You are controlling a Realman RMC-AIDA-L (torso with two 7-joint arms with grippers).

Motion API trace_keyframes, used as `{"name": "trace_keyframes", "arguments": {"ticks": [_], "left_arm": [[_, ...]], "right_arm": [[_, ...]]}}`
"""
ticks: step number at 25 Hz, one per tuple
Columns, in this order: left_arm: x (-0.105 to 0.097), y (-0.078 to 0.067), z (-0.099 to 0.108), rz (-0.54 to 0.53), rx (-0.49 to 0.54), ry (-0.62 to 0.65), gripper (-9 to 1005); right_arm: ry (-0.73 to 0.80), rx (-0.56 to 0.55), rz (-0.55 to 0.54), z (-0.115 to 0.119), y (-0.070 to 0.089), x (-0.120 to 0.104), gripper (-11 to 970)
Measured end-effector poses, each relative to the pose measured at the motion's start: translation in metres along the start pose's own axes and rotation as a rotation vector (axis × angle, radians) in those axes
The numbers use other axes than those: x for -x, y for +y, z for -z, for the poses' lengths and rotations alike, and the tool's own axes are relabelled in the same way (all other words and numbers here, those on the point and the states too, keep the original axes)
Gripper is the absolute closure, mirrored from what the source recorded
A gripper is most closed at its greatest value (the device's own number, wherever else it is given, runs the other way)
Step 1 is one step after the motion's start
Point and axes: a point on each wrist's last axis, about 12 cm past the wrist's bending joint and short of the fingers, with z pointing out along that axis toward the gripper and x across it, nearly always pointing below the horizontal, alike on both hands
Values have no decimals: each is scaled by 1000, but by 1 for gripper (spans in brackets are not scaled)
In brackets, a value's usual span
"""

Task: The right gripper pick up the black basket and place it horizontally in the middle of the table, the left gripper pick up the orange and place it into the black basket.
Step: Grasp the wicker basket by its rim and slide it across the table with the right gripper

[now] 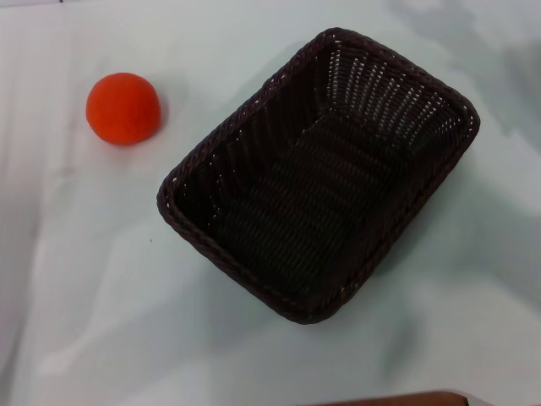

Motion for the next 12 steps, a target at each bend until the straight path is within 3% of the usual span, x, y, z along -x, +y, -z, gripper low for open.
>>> {"name": "trace_keyframes", "arguments": {"ticks": [6,12], "left_arm": [[-1,2,-2,-6,10,13,118],[-1,6,-3,-7,36,16,119]], "right_arm": [[-278,73,-58,-36,9,-24,29],[-633,69,-7,-75,-16,-65,28]]}}
